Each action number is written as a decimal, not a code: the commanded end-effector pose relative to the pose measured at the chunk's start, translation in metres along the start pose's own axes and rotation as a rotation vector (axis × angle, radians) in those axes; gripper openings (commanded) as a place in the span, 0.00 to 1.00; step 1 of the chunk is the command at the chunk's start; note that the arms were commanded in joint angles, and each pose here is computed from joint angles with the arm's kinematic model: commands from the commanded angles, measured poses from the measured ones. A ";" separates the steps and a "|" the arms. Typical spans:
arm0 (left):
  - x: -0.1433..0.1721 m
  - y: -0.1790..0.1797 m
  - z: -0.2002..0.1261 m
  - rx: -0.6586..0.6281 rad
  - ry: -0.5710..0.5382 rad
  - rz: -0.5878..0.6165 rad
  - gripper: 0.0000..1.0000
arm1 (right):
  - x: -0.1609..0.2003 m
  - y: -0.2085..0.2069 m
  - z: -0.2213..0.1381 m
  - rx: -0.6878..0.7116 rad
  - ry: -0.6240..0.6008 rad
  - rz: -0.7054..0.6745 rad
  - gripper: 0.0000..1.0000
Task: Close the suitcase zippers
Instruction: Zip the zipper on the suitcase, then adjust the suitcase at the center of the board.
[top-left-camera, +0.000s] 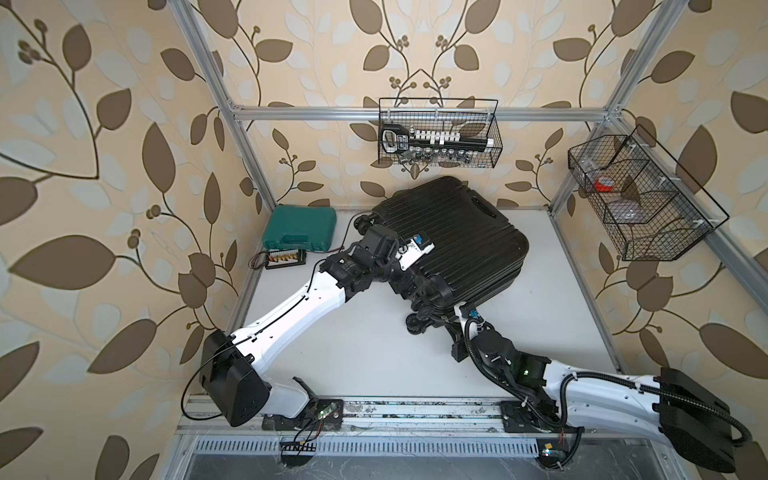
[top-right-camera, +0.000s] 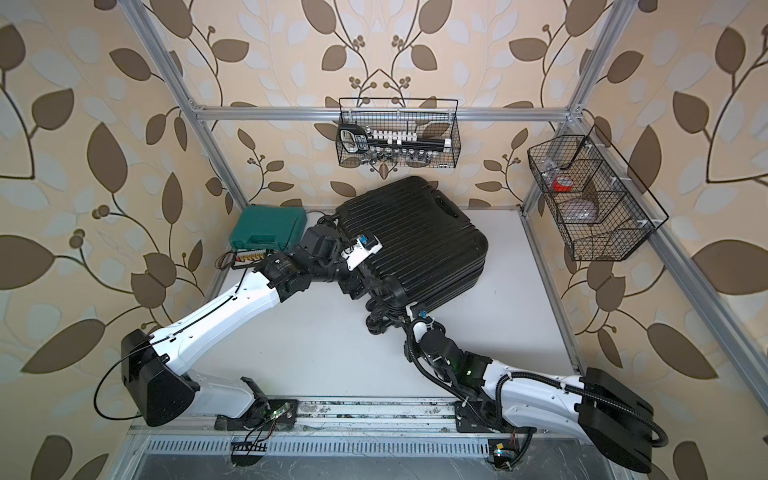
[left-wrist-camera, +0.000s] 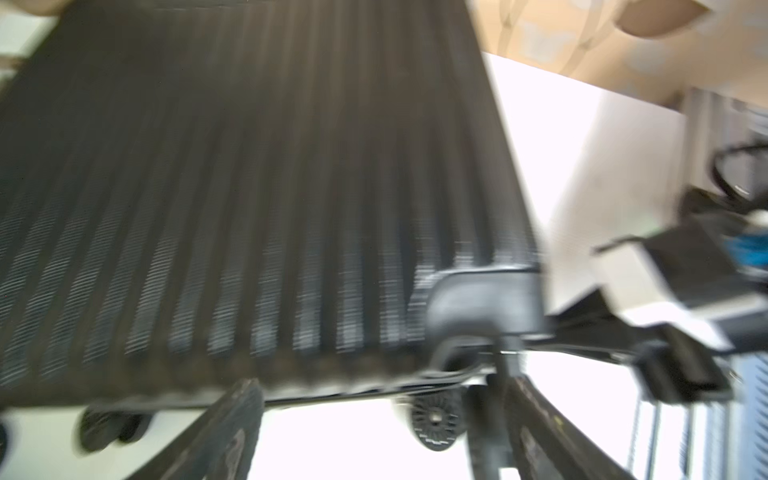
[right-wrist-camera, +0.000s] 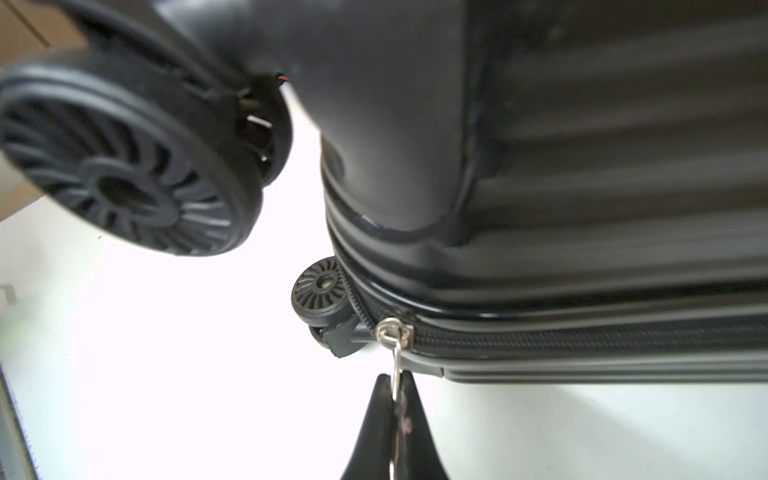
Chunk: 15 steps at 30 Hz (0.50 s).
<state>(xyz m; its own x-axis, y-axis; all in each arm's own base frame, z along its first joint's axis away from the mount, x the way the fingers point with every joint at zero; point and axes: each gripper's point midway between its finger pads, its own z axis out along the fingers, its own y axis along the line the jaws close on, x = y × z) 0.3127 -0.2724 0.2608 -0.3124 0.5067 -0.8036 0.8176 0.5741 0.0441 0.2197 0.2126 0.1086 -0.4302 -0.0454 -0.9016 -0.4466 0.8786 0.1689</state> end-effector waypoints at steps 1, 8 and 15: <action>-0.021 0.046 -0.016 -0.125 -0.065 -0.103 0.92 | 0.001 -0.028 -0.004 0.106 -0.012 0.067 0.00; -0.010 0.110 -0.036 -0.191 -0.079 -0.192 0.94 | -0.002 -0.045 -0.010 0.154 -0.034 0.097 0.00; 0.015 0.149 -0.021 -0.202 0.004 -0.115 0.95 | -0.002 -0.044 -0.008 0.148 -0.028 0.090 0.00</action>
<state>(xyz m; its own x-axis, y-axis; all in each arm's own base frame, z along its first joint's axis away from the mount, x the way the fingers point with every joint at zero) 0.4141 -0.1637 0.2595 -0.4606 0.3835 -0.8005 0.6149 0.7882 0.0238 0.2288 0.1807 0.1075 -0.4512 0.0338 -0.8918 -0.3367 0.9190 0.2052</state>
